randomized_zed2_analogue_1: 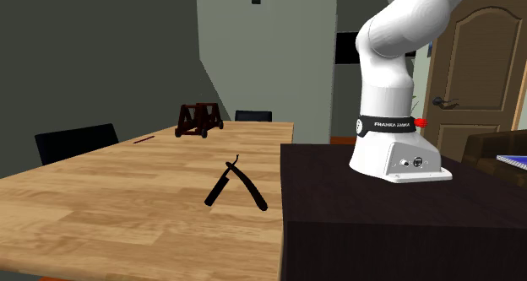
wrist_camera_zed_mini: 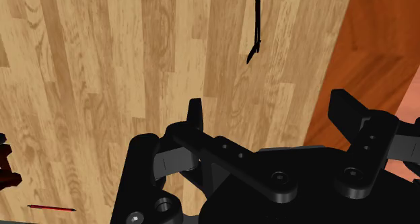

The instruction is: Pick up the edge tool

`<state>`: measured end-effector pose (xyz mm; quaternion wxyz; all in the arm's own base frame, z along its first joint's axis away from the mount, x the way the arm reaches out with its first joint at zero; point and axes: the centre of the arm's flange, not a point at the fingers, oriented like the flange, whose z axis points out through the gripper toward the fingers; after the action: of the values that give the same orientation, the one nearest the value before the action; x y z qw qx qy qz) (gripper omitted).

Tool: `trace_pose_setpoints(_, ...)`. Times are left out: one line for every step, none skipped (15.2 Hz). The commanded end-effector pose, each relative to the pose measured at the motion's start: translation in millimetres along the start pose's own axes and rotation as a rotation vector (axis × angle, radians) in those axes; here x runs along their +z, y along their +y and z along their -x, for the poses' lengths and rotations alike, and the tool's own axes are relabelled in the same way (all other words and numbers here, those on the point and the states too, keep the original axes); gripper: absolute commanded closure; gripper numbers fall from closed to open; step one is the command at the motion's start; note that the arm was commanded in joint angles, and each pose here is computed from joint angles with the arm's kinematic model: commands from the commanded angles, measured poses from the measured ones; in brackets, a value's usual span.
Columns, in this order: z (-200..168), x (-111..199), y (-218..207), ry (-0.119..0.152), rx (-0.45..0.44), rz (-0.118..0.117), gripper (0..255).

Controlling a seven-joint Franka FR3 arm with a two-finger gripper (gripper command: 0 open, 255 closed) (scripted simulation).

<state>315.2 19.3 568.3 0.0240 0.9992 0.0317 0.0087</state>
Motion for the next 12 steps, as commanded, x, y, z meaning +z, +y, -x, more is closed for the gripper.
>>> trace_pose_setpoints(0.0, 0.0, 0.0, 0.000, 0.000, 0.000, 0)
trace_pose_setpoints(-1.5, 13.0, -1.1, 0.002, 0.002, -0.003, 0)
trace_pose_setpoints(-3.1, 25.9, -2.3, 0.004, 0.004, -0.007, 0)
trace_pose_setpoints(-4.7, 38.9, -3.4, 0.006, 0.005, -0.010, 0)
trace_pose_setpoints(-6.3, 51.9, -4.7, 0.008, 0.007, -0.013, 0)
trace_pose_setpoints(-7.9, 64.8, -5.9, 0.009, 0.009, -0.017, 0)
trace_pose_setpoints(-9.6, 77.7, -7.3, 0.011, 0.011, -0.020, 0)
trace_pose_setpoints(-11.3, 90.7, -8.6, 0.013, 0.013, -0.023, 0)
trace_pose_setpoints(-13.0, 103.6, -10.0, 0.015, 0.015, -0.027, 0)
trace_pose_setpoints(-14.8, 116.5, -11.4, 0.017, 0.016, -0.030, 0)
trace_pose_setpoints(-16.5, 129.4, -12.9, 0.019, 0.018, -0.033, 0)
trace_pose_setpoints(-18.3, 142.3, -14.4, 0.021, 0.020, -0.036, 0)
